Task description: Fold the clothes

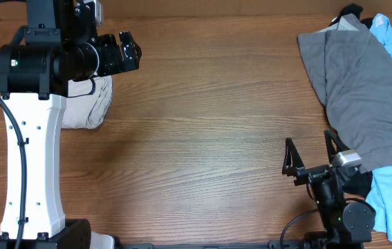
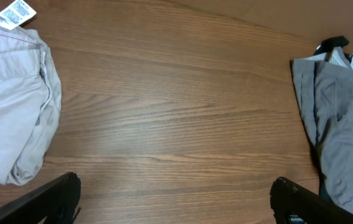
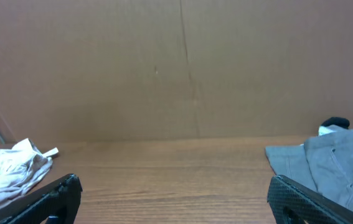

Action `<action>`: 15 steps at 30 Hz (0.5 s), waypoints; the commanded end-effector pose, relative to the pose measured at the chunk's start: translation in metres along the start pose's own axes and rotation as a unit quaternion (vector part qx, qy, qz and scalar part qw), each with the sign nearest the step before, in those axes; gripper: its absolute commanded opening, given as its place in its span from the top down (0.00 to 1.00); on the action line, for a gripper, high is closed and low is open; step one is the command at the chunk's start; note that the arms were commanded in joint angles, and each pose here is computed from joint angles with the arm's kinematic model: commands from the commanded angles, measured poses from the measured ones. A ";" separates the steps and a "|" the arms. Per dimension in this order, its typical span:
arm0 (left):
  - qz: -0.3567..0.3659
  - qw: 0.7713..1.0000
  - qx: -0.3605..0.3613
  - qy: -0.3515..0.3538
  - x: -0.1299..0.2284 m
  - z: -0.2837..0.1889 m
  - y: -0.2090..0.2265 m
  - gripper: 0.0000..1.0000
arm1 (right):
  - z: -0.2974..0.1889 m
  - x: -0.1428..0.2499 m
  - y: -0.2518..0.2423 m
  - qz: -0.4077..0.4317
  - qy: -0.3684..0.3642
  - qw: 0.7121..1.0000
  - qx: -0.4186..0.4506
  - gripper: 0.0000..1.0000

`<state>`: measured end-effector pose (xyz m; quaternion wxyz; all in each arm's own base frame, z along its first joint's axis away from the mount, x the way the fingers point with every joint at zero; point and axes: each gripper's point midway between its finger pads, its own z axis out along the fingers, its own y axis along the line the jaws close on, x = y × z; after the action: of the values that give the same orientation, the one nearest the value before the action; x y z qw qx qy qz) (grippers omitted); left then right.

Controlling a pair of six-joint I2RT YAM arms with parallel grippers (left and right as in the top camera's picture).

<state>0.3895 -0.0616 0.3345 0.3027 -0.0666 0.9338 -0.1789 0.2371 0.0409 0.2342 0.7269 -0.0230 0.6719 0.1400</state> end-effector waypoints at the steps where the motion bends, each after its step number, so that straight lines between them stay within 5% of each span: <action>1: 0.013 1.000 0.005 -0.003 -0.002 -0.001 -0.003 0.00 | -0.002 0.009 -0.004 -0.003 -0.006 1.000 0.008 0.00; 15: 0.013 1.000 0.005 -0.003 -0.002 -0.001 -0.003 0.00 | -0.001 0.057 -0.012 0.008 0.045 0.999 0.012 0.00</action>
<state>0.3895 -0.0616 0.3345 0.3027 -0.0666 0.9338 -0.1789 0.2425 0.0412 0.1771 0.6913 -0.0176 0.7087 0.1399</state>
